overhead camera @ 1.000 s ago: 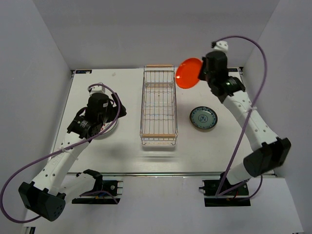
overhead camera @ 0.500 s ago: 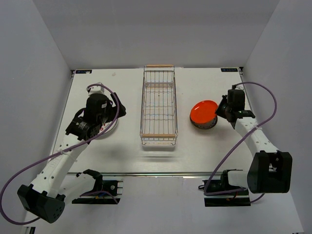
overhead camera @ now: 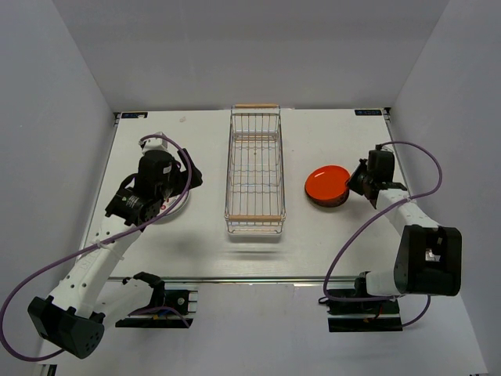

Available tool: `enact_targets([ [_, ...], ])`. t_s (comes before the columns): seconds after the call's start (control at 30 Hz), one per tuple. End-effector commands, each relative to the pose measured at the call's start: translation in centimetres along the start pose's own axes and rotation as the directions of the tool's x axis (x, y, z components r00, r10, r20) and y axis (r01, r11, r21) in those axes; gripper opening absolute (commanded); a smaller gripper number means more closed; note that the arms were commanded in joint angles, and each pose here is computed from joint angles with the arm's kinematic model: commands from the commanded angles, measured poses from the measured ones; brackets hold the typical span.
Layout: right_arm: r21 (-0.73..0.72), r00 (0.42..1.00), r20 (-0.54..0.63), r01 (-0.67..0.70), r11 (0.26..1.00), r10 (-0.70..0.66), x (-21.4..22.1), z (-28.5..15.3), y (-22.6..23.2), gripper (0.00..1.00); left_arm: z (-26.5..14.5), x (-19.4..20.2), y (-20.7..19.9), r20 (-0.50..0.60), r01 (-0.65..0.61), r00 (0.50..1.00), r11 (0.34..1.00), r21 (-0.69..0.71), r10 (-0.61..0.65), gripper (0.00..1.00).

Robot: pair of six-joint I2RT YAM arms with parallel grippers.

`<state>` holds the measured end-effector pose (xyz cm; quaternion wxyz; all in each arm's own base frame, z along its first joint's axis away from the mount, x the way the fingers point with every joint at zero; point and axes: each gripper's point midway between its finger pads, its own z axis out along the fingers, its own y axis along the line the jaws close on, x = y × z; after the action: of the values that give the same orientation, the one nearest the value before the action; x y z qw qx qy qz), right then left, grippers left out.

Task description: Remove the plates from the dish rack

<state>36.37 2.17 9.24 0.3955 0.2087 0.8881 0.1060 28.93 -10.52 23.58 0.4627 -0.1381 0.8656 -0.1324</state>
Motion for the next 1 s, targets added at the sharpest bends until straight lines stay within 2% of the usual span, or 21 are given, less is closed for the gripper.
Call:
enact_targets([
  [0.0,-0.018,0.998,0.054,-0.019,1.000,0.020,-1.9,0.5,0.3,0.04,-0.3,-0.5,-0.3,0.019,-0.006,1.000,1.000,0.017,0.005,0.98],
  [0.17,0.033,0.998,0.054,-0.019,0.999,0.017,-1.4,0.2,-1.0,0.07,-0.3,-0.6,-0.4,0.022,-0.005,1.000,1.000,0.021,0.004,0.98],
  [0.2,0.033,0.998,0.055,-0.018,0.999,0.016,-1.4,0.2,-1.1,0.16,-0.3,-0.6,-0.5,0.021,-0.005,1.000,1.000,0.022,0.004,0.98],
  [0.37,0.015,1.000,0.029,-0.005,1.000,0.005,-0.6,0.0,-0.9,0.33,-0.3,-0.6,-0.5,0.021,-0.005,1.000,1.000,0.022,0.004,0.98],
  [0.4,0.009,1.000,0.012,-0.004,1.000,0.004,-0.2,0.1,-0.9,0.44,-0.3,-0.6,-0.5,0.022,-0.004,1.000,1.000,0.025,0.004,0.98],
  [0.47,0.002,1.000,0.003,-0.001,1.000,0.001,0.0,0.2,-0.8,0.52,-0.4,-0.7,-0.6,0.022,-0.002,1.000,1.000,0.029,0.002,0.98],
  [0.57,0.001,1.000,-0.024,-0.002,1.000,0.003,0.7,0.2,-0.8,0.59,-0.5,-0.7,-0.7,0.023,-0.003,1.000,0.999,0.035,0.002,0.98],
  [0.63,-0.024,0.999,-0.045,0.002,1.000,-0.003,1.1,0.1,-0.4,0.70,-0.6,-0.8,-0.8,0.027,0.001,1.000,0.999,0.040,-0.002,0.98],
  [0.7,-0.043,0.998,-0.054,0.021,0.999,-0.024,1.2,0.0,-0.2,0.87,-0.8,-1.0,-0.8,0.031,0.000,1.000,0.999,0.044,-0.001,0.98],
  [0.83,-0.077,0.995,-0.090,0.031,0.997,-0.038,1.5,-0.1,0.5,0.89,-1.1,-1.1,-1.1,0.035,0.001,0.999,0.998,0.062,-0.003,0.98],
  [0.97,-0.057,0.998,-0.053,0.035,0.998,-0.038,0.1,-1.1,0.6,0.89,-1.4,-1.3,-1.2,0.046,0.000,0.999,0.998,0.071,-0.003,0.98],
])
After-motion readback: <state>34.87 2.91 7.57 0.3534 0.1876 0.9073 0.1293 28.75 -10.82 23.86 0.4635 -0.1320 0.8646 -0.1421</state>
